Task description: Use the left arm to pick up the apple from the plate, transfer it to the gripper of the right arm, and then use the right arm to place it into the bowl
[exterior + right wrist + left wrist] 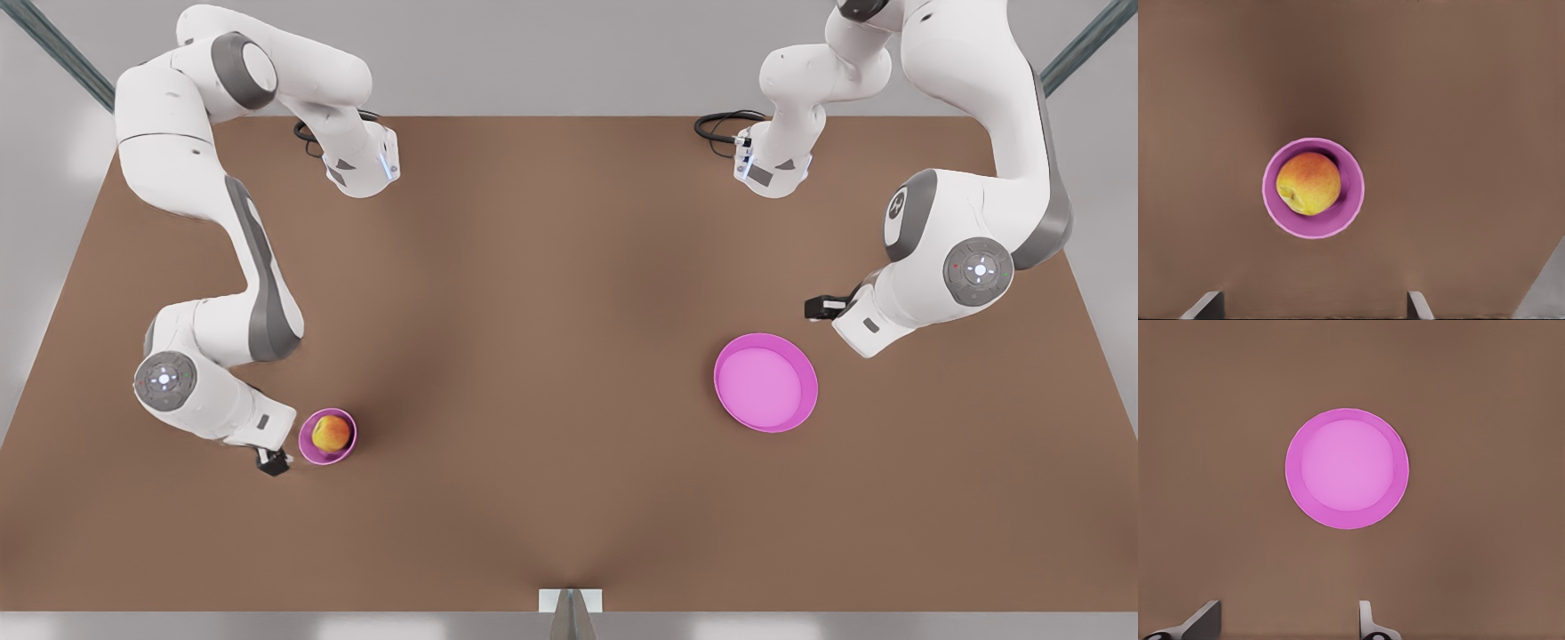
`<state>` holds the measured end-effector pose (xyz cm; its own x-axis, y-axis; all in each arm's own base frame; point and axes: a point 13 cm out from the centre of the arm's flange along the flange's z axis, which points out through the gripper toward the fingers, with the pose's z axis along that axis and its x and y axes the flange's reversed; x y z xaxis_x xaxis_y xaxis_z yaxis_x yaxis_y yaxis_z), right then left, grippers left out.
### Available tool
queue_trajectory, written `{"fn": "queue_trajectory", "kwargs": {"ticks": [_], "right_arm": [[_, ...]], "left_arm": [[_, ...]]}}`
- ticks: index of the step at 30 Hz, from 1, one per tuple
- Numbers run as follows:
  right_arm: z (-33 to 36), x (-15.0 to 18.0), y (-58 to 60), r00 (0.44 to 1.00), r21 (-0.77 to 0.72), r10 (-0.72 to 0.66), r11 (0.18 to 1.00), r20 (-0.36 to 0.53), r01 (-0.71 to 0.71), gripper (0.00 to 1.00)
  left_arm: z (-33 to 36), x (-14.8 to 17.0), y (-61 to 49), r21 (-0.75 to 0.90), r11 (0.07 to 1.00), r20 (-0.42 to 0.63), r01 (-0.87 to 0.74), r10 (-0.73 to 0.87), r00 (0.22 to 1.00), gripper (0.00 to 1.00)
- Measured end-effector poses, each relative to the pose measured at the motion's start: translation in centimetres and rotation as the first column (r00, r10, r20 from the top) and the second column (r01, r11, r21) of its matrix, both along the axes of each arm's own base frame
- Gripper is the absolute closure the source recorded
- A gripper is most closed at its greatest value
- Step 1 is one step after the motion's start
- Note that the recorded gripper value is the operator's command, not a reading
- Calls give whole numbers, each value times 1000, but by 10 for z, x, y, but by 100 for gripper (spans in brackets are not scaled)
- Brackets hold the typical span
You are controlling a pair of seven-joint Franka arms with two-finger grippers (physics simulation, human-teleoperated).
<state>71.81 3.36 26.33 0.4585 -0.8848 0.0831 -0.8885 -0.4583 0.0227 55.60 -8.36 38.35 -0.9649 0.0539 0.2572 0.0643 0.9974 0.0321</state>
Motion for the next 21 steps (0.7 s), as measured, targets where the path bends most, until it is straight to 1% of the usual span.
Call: {"fn": "queue_trajectory", "kwargs": {"ticks": [1,2,3,4,6,9,11,13,18,21], "right_arm": [[16,-9,-5,996,-36,-94,995,-10,93,0],[25,-21,-16,976,-61,-216,975,-28,214,0],[40,-33,-29,940,-85,-339,938,-33,336,0],[66,-46,-35,896,-95,-444,893,-20,441,0],[127,-78,-32,792,-71,-610,790,5,609,0],[177,-124,-22,625,-43,-780,625,-13,779,0],[185,-143,-19,515,-52,-857,516,-33,855,0],[185,-154,-20,407,-73,-912,409,-43,909,0],[180,-164,-31,164,-116,-986,167,-30,979,0],[179,-166,-40,40,-129,-999,41,-11,991,0]], "left_arm": [[0,0,0,0,1000,0,0,0,1000,0],[0,0,0,1,1000,0,-1,1,1000,0],[0,0,0,1,1000,0,-1,1,1000,0],[0,0,0,1,1000,0,-2,2,1000,0],[1,0,0,2,1000,1,-3,3,1000,0],[2,0,0,3,1000,2,-5,5,1000,0],[3,0,0,3,1000,5,-5,5,1000,0],[3,1,0,3,1000,6,-6,6,1000,0],[3,1,0,4,1000,6,-7,7,1000,0],[3,1,0,4,1000,6,-8,8,1000,0]]}}
